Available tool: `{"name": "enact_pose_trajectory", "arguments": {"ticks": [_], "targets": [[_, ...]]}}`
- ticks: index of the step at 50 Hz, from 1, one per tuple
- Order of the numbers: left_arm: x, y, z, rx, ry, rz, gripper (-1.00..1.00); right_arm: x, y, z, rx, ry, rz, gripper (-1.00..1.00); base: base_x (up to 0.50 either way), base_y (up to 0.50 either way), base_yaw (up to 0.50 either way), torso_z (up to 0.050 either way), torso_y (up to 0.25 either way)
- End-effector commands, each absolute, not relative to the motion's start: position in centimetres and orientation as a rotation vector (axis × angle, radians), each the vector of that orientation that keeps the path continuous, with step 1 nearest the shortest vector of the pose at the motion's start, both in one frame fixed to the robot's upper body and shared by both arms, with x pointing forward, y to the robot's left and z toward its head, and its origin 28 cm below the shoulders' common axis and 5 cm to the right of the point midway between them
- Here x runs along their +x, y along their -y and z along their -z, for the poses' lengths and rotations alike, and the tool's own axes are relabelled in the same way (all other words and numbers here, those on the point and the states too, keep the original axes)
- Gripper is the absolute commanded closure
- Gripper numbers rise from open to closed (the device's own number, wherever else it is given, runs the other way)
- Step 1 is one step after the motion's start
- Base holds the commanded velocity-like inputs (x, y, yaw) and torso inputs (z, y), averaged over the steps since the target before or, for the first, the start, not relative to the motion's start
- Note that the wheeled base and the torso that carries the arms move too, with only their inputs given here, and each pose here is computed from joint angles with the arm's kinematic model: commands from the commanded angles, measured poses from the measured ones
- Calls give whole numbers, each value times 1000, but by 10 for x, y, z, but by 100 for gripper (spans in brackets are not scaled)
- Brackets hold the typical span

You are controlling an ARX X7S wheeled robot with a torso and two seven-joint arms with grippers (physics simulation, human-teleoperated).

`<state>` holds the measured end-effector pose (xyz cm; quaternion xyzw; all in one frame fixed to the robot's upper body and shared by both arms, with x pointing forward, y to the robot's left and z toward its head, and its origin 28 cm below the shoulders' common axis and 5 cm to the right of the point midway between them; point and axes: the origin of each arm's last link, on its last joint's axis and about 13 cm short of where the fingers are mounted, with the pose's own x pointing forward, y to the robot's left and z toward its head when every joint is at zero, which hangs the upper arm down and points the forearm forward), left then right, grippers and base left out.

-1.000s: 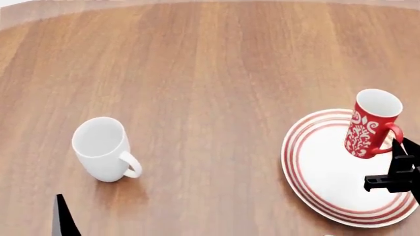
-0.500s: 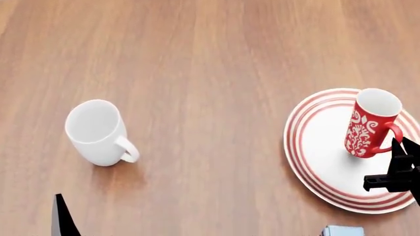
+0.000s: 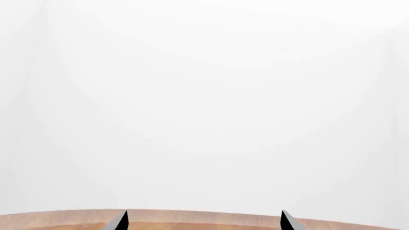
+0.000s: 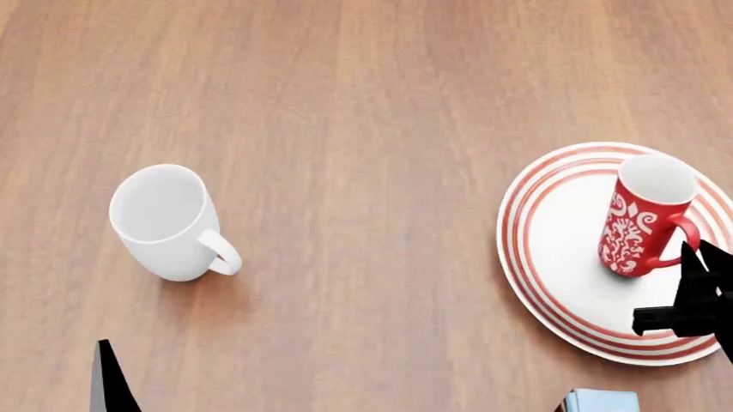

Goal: Pick up the red mug and put it on the plate

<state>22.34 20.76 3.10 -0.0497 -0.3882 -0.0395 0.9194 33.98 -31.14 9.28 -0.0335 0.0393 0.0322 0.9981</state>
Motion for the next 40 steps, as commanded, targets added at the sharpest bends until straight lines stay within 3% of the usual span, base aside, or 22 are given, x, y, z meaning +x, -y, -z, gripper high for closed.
{"name": "enact_pose_trajectory", "arguments": {"ticks": [1, 31, 32, 40], "targets": [[223, -208, -31, -105, 799, 85, -100, 340, 310, -92, -63, -65, -73, 100, 0, 0, 0, 0, 0], [223, -208, -32, -111, 806, 91, -100, 336, 308, -82, -82, -117, -65, 100, 0, 0, 0, 0, 0], [223, -208, -32, -110, 806, 91, -100, 335, 308, -82, -83, -118, -70, -100, 0, 0, 0, 0, 0], [223, -208, -33, -113, 810, 93, -100, 333, 306, -76, -112, -126, -96, -100, 0, 0, 0, 0, 0]]}}
